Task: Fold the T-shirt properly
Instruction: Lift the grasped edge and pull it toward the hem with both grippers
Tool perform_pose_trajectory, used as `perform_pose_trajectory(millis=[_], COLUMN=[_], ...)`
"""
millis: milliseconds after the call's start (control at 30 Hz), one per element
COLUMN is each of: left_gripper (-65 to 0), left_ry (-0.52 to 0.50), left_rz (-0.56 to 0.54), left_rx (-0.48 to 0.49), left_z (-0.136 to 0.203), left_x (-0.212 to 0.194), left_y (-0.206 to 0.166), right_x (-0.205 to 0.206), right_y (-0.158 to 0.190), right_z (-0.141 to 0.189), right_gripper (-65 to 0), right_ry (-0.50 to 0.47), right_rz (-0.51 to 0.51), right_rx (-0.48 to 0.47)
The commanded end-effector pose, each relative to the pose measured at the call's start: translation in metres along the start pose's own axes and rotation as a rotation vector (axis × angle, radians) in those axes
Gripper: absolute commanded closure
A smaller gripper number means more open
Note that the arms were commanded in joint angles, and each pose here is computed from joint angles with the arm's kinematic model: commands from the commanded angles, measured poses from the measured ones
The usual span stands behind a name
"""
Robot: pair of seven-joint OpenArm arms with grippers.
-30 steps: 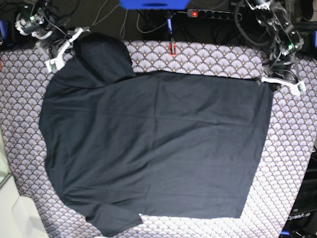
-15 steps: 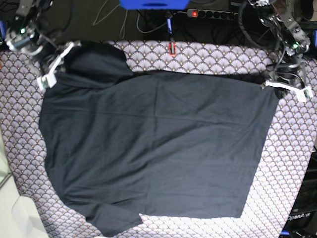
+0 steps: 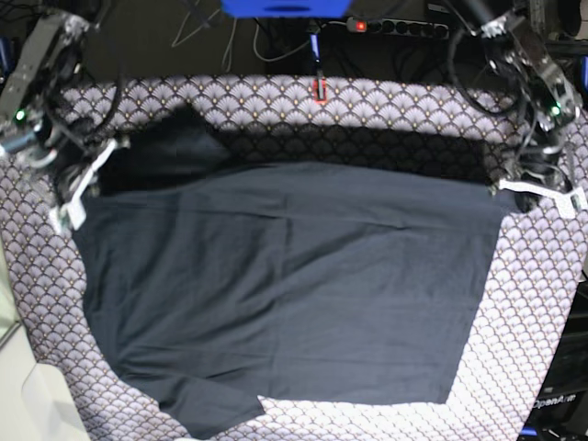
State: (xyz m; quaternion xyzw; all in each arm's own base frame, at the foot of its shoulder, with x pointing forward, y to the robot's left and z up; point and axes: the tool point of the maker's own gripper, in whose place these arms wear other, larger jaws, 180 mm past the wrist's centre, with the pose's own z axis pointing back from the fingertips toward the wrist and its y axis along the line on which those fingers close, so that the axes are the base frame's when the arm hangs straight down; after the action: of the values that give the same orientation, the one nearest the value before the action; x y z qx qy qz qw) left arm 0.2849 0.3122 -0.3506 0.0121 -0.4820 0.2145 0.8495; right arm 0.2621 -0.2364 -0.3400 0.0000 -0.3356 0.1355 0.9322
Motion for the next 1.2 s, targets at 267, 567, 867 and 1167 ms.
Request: perform_pose_trajectory(millis=[267,567,867,1167], left_gripper=[0.0,0.0,0.0,0.0], left_ry=[-0.009,0.001,0.013,0.009], left_rz=[-0.014,-0.109,-0.111,-0.151], left_rx=[0.013,-0.028,-0.034,-0.027], left_z=[-0.034,-0.067,-0.097,-0.121], left_x=[0.036,0.059,0.08,0.086], left_y=[-0.017,-0.058,-0.077,-0.088], right_x=[0.061,0.087,0.121,0.145], right_y=[-0.017,-0.042,-0.062,-0.075], right_z=[0.001,-0.03,-0.064,-0.083], right_gripper=[0.0,0.0,0.0,0.0], right_ry=[-0.113,-0.117,-0.08,-0.096], right_rz=[0.065,0.017,0.071,0.038], right_rx=[-0.032,0.009,-0.02,0.007])
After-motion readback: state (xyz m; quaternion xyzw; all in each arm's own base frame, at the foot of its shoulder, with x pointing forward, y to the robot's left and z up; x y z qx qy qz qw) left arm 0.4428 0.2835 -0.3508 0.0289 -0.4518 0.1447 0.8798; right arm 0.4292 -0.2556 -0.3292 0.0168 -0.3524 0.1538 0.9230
